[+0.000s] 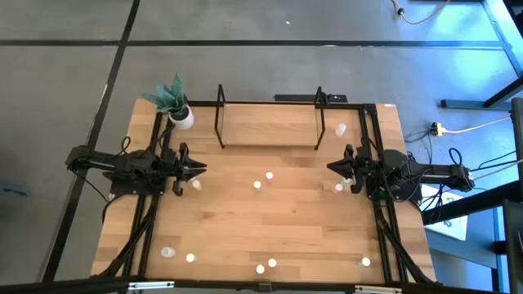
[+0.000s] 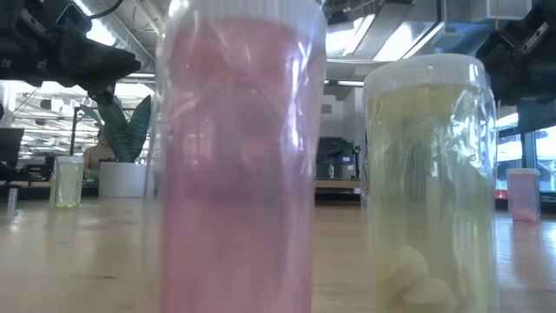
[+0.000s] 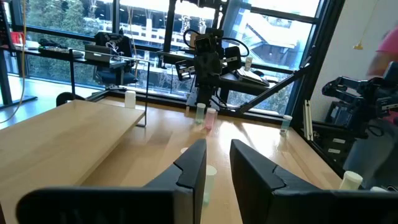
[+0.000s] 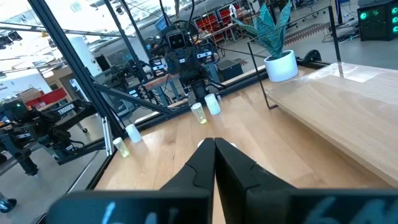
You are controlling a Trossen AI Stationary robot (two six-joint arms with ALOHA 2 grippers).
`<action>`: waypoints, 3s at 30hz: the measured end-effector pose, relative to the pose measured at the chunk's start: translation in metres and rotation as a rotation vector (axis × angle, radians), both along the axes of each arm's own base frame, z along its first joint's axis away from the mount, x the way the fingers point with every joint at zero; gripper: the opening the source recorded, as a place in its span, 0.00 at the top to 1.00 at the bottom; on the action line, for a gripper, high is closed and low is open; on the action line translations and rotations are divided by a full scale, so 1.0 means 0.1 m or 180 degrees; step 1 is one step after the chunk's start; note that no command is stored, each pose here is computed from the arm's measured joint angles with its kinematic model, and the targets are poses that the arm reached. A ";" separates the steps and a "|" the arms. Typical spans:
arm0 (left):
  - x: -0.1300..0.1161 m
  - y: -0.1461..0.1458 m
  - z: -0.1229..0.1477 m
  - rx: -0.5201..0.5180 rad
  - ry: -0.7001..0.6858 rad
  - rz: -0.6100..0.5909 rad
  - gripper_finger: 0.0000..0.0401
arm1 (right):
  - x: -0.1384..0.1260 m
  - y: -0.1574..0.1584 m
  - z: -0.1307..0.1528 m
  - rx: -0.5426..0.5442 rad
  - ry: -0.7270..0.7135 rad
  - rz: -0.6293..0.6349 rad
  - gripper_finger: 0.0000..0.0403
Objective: Pick and place medicine bottles onto shelf by color
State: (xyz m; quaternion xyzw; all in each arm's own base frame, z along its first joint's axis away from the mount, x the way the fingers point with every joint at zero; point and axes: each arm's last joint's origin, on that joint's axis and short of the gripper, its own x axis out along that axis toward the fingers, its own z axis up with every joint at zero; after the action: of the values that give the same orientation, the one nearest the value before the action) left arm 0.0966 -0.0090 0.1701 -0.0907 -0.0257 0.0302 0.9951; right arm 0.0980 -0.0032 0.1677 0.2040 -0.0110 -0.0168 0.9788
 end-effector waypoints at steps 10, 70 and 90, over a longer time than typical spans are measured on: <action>0.00 0.00 0.00 0.0000 -0.0001 0.0000 0.83 | 0.00 0.00 0.00 -0.0001 0.0000 0.0000 0.96; -0.14 0.05 0.68 0.0211 0.0014 0.0277 0.83 | 0.25 0.01 1.76 -0.0817 0.3080 0.0640 1.00; 0.38 -0.03 1.63 0.0454 0.1064 0.0309 0.83 | 0.28 0.03 1.72 -0.0249 0.3601 0.0751 0.72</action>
State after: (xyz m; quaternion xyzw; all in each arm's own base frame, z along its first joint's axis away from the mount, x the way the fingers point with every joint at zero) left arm 0.1348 -0.0121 0.3334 -0.0123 0.1336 0.0908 0.9868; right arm 0.1265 0.0002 0.3396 0.1269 0.5361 -0.0136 0.8345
